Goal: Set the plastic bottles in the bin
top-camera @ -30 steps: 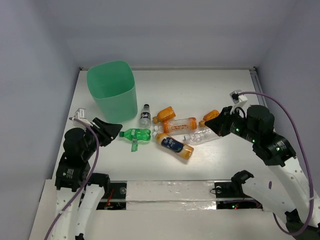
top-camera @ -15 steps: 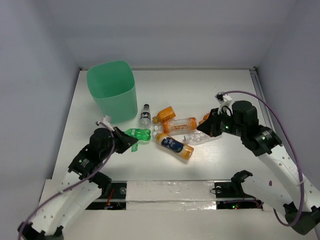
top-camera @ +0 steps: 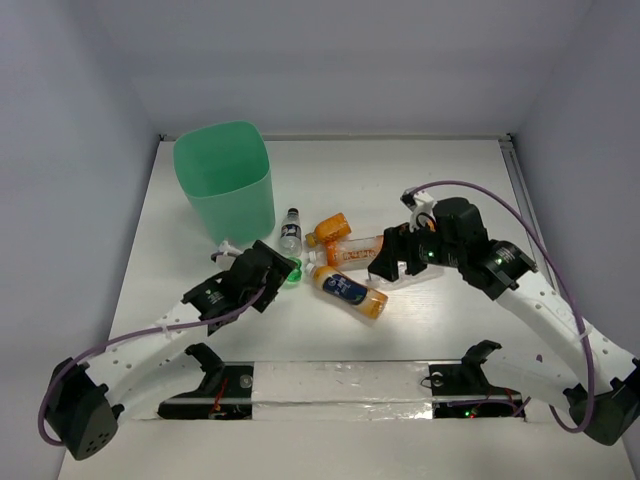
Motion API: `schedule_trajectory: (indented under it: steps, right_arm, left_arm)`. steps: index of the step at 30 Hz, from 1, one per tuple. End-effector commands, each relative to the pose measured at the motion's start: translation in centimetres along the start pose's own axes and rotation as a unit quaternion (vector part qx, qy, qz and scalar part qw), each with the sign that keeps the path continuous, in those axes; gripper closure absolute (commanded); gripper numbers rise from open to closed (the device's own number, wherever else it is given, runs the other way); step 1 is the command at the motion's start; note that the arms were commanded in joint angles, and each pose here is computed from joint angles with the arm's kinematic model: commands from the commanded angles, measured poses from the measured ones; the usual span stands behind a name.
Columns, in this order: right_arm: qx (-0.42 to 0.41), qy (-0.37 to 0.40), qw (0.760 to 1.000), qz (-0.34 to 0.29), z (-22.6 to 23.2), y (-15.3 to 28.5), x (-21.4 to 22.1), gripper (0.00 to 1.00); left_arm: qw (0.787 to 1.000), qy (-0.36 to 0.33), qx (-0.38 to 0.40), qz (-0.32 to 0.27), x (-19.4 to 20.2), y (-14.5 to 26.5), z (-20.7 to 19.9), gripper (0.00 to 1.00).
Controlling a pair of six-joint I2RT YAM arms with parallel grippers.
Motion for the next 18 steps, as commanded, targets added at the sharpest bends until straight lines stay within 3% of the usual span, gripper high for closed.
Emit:
schedule_trajectory:
  steps: [1,12,18]
  right_arm:
    - [-0.026,0.027,0.999,-0.019,1.0,0.0,-1.1,0.13]
    - [-0.07,0.029,0.997,0.0,2.0,-0.1,1.9,0.13]
    - [-0.085,0.02,0.996,0.003,2.5,0.0,2.5,0.13]
  left_arm:
    - [0.996,0.076,-0.003,-0.045,-1.6,-1.3,0.2,0.11]
    - [0.978,0.16,0.002,-0.131,-6.5,-2.7,1.6,0.11]
    - [0.979,0.15,-0.004,-0.14,-7.5,-4.1,1.6,0.11]
Point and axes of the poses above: each gripper's point midway between its finger pads, its own y axis back along the fingers, its own z axis along the line the jaws close on, x = y × z, the point moved 1 cm from there along y, back along the fingers, and after that the axes turned 13 degrees about y, right-handed, at the moved point
